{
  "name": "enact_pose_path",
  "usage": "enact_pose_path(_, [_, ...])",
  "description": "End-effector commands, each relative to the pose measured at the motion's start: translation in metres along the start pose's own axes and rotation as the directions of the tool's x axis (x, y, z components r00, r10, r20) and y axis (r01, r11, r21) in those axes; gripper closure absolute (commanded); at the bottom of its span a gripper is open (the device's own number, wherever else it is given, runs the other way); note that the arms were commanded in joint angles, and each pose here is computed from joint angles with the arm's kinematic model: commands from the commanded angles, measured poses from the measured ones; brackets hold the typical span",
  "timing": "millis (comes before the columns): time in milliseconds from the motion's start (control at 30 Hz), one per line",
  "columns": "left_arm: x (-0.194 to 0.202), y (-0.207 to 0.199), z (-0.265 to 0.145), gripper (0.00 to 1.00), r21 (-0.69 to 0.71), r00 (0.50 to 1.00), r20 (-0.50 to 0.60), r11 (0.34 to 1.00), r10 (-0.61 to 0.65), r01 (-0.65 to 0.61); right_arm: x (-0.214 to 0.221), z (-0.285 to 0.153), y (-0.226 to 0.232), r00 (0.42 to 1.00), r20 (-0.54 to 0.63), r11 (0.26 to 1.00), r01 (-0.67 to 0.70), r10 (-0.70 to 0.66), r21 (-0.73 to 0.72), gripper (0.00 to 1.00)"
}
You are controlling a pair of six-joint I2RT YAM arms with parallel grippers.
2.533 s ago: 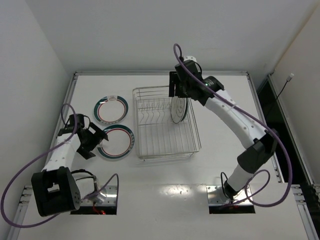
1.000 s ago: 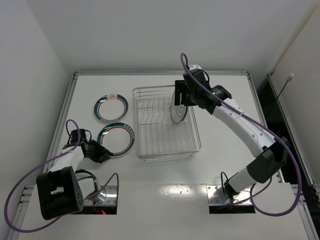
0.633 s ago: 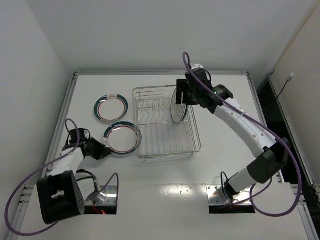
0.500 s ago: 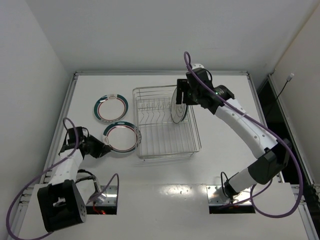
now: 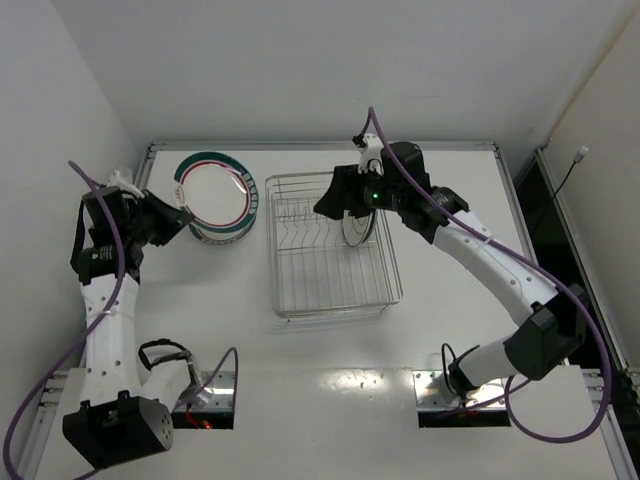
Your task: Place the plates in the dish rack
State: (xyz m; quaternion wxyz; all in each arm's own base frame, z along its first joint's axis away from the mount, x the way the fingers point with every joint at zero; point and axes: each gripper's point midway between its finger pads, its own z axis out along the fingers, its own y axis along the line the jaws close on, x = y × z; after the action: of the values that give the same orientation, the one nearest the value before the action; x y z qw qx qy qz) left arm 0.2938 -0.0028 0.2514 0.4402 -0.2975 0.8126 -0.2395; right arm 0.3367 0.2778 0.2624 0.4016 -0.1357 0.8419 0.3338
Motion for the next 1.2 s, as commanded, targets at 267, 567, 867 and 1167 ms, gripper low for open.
enact_pose_path(267, [0.016, -0.096, -0.01, 1.0, 0.442, 0.987, -0.086, 0.893, 0.139, -0.087, -0.015, -0.013, 0.096, 0.997, 0.063, 0.834, 0.004, 0.037, -0.552, 0.31])
enact_pose_path(567, [0.024, -0.108, -0.015, 1.0, 0.487, 0.982, -0.113, 0.87, 0.151, -0.078, 0.003, 0.0, 0.076, 0.998, 0.024, 0.865, -0.035, 0.054, -0.5, 0.31])
enact_pose_path(867, [0.025, -0.123, -0.02, 1.0, 0.532, 0.978, -0.113, 0.842, 0.175, -0.09, 0.009, 0.011, 0.05, 0.996, 0.01, 0.901, -0.08, 0.093, -0.426, 0.31])
enact_pose_path(1167, [0.045, -0.149, -0.029, 1.0, 0.6, 0.977, -0.152, 0.8, 0.152, -0.032, 0.012, 0.016, 0.039, 0.984, 0.029, 0.877, -0.145, 0.178, -0.457, 0.38])
